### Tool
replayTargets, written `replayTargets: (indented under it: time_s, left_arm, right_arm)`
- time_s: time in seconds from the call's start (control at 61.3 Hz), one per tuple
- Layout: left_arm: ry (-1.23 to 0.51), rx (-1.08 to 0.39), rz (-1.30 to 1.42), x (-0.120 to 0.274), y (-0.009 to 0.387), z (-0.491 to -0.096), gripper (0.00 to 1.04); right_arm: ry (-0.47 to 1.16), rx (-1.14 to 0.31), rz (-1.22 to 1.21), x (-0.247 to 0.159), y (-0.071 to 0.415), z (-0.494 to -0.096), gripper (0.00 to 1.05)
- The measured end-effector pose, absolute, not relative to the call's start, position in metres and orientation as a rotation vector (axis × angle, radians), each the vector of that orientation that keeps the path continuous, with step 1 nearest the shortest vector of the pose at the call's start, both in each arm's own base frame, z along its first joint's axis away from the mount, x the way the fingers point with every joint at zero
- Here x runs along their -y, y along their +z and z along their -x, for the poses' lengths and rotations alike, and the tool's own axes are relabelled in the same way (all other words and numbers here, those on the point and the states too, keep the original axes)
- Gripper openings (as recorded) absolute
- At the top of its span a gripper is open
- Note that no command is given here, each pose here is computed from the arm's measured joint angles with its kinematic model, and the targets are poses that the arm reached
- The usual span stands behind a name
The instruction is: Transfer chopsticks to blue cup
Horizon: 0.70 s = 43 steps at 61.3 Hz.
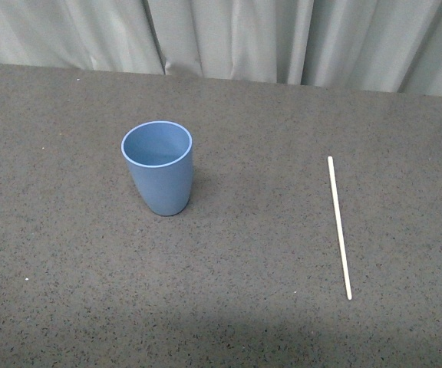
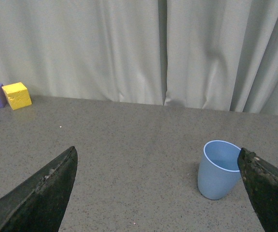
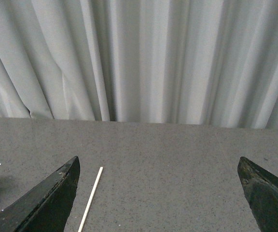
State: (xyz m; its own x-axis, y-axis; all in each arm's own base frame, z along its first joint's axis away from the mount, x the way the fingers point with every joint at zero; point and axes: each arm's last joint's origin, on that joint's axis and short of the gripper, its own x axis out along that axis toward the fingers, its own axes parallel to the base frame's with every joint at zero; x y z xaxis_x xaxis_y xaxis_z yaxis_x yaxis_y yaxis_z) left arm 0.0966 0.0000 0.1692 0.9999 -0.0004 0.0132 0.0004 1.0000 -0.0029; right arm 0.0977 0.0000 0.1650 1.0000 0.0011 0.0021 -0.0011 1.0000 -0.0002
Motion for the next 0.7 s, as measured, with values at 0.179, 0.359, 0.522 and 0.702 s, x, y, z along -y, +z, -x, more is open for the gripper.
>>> replayTargets:
  time_s: [0.179,0.359,0.522,0.702]
  left_arm:
    - [0.0,0.013,0.003,0.0,0.1692,-0.0966,0.98]
    - [0.0,0.013,0.003,0.0,0.1692,-0.0966,0.98]
    - [0.0,0.013,0.003,0.0,0.1692,-0.0966,0.98]
    - [0.0,0.013,0.003,0.0,0.1692,-0.0966,0.98]
  right_arm:
    - [0.001,0.002,0.0,0.0,0.165,-0.0977,0.95]
    - [0.001,0.002,0.0,0.0,0.165,-0.0977,0.95]
    - [0.001,0.002,0.0,0.0,0.165,-0.0977,0.95]
    - [0.001,0.002,0.0,0.0,0.165,-0.0977,0.95]
